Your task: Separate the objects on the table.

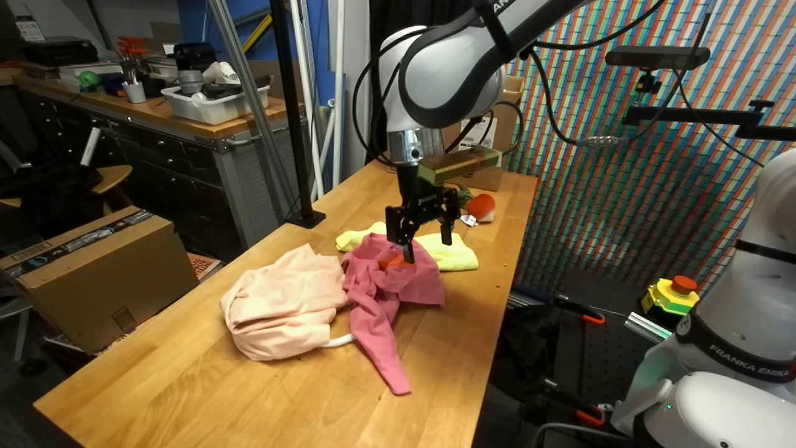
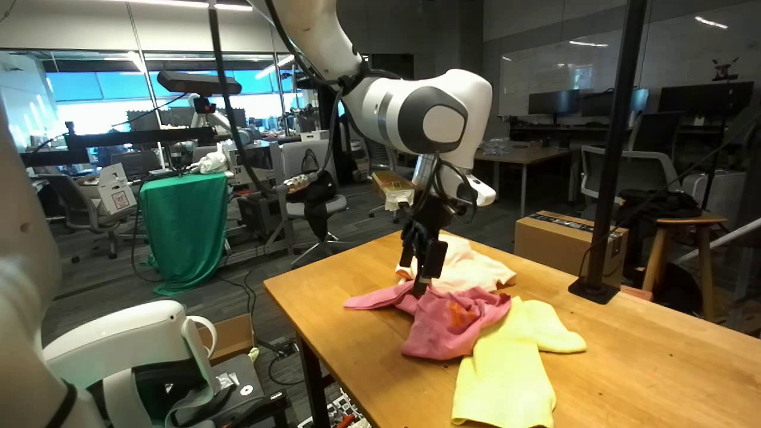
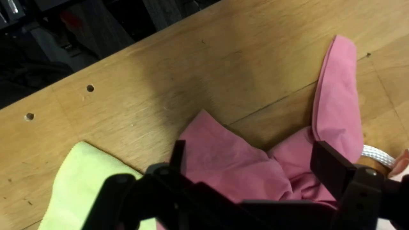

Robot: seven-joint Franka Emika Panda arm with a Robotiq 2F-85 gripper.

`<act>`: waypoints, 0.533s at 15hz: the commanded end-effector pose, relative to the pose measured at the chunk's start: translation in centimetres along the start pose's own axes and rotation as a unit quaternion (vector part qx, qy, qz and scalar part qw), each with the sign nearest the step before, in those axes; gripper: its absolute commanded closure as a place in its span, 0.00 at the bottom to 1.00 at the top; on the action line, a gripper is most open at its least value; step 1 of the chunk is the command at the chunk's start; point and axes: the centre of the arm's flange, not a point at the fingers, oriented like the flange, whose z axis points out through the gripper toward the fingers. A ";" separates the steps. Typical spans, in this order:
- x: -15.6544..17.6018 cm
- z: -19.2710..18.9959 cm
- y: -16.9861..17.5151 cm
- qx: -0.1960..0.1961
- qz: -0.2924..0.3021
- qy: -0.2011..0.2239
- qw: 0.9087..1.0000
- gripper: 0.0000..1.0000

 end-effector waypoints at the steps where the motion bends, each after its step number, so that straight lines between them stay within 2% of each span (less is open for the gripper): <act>1: 3.4 2.0 -2.5 -0.035 -0.051 0.025 0.998 0.00; 4: 5.4 3.7 -3.6 -0.054 -0.079 0.064 0.993 0.00; 8: 7.4 5.1 -4.1 -0.052 -0.094 0.095 0.990 0.00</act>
